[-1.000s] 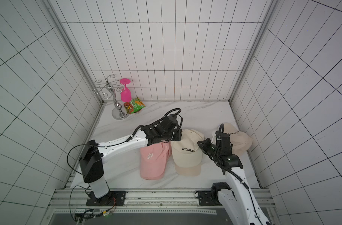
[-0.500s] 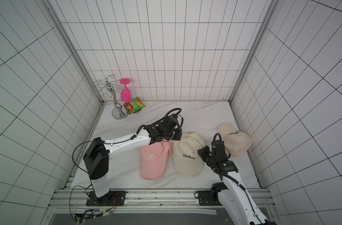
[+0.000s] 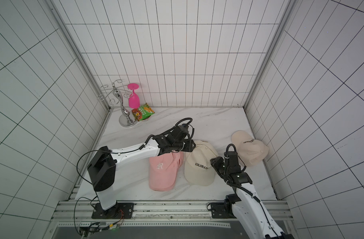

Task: Stack the baseball caps by color
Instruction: Place the baseball cap on the baseball cap, then pick up the baseball cap from the center of the board.

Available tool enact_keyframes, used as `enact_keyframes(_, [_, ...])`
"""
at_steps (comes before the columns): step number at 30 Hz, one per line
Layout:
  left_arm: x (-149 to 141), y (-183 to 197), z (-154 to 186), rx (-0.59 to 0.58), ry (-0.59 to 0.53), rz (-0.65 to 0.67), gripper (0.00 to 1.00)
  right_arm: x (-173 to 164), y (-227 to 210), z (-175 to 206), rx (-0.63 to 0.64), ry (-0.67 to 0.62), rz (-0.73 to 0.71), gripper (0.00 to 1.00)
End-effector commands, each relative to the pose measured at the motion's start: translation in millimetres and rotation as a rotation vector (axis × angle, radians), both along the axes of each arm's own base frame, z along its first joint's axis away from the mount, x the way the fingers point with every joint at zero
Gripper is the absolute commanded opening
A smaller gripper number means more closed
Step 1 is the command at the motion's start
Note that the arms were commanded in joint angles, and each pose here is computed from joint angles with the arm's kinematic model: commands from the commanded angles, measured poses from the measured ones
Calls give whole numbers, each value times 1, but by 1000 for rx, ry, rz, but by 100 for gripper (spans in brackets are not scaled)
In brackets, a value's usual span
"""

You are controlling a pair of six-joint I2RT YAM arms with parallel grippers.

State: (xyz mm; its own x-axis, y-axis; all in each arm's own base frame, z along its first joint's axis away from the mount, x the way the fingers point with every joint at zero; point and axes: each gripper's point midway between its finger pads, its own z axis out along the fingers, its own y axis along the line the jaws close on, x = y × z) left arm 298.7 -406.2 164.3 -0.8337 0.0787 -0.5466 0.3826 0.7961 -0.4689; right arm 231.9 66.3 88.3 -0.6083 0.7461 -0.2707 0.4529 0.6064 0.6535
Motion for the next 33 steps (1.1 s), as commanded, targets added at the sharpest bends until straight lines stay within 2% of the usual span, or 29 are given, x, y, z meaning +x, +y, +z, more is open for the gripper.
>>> enact_keyframes(1, [-7, 18, 70, -93, -133, -3, 71, 11, -22, 49, -149, -92, -34, 55])
enact_keyframes(3, [-13, 39, 97, -102, -209, 6, 78, 18, -32, 69, -197, -117, -49, 57])
enact_keyframes(5, [-17, 61, 122, -114, -308, 19, 81, 29, -40, 80, -206, -114, -53, 57])
enact_keyframes(8, [-18, 102, 149, -122, -429, 53, 87, 52, -52, 84, -163, -58, -72, 57])
enact_keyframes(12, [-3, 160, 159, -127, -465, 126, 89, 81, -88, 75, -52, 32, -189, 56])
enact_keyframes(16, [9, 195, 151, -107, -514, 153, 97, 89, -136, 67, -22, 91, -365, 55])
enact_keyframes(19, [5, 199, 143, -106, -557, 126, 99, 78, -173, 56, 3, 131, -491, 57])
enact_keyframes(24, [-13, 185, 149, -235, -553, 36, 99, 52, -225, 53, -77, 158, -604, 67])
enact_keyframes(29, [-21, 177, 149, -265, -532, -15, 99, 29, -244, 58, -205, 202, -663, 67])
enact_keyframes(33, [-24, 170, 145, -281, -519, -52, 99, 18, -258, 53, -278, 230, -721, 72])
